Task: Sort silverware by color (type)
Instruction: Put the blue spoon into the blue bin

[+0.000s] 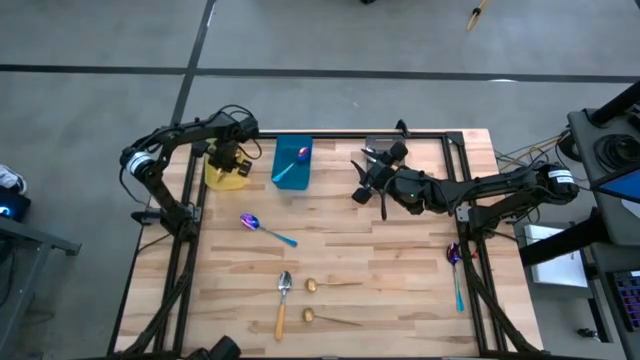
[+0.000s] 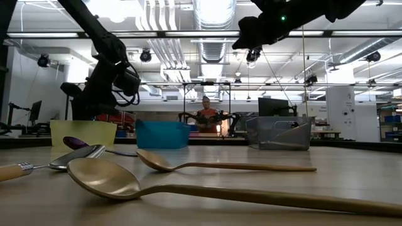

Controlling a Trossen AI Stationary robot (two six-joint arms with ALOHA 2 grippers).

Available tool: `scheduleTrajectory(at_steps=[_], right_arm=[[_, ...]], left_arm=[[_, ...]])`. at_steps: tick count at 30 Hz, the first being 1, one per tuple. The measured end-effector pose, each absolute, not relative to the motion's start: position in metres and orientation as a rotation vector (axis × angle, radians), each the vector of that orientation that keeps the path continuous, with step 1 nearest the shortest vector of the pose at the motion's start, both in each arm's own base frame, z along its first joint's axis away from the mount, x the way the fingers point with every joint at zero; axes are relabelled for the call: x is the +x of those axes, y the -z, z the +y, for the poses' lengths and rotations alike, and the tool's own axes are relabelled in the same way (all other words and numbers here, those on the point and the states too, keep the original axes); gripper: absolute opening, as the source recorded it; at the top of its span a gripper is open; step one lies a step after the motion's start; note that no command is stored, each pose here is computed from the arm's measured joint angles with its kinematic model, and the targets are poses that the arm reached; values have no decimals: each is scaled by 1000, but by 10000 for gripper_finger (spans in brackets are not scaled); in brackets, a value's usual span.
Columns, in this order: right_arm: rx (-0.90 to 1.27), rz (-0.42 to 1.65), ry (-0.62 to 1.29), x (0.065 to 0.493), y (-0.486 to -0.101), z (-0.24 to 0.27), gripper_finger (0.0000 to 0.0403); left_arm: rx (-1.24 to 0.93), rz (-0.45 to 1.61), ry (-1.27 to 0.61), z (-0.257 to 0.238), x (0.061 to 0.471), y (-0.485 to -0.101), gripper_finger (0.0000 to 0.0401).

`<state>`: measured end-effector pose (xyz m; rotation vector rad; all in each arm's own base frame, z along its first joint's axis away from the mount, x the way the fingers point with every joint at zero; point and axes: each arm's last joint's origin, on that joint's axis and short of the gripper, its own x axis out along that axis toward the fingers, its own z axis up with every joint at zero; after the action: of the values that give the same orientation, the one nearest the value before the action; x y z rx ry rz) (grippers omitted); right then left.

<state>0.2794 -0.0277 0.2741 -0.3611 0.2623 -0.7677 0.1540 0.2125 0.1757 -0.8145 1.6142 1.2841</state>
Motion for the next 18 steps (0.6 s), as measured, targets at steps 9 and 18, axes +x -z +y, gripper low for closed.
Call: scheduleTrajectory(at_steps=[9,18], right_arm=[[-313,259,771,279,-272,-28,173],[9,260,581,280,-260,-22,173]], left_arm=[[-734,1558,-1242,196,166,-192,36],[-369,1314,-1010,131,218,-228,36]])
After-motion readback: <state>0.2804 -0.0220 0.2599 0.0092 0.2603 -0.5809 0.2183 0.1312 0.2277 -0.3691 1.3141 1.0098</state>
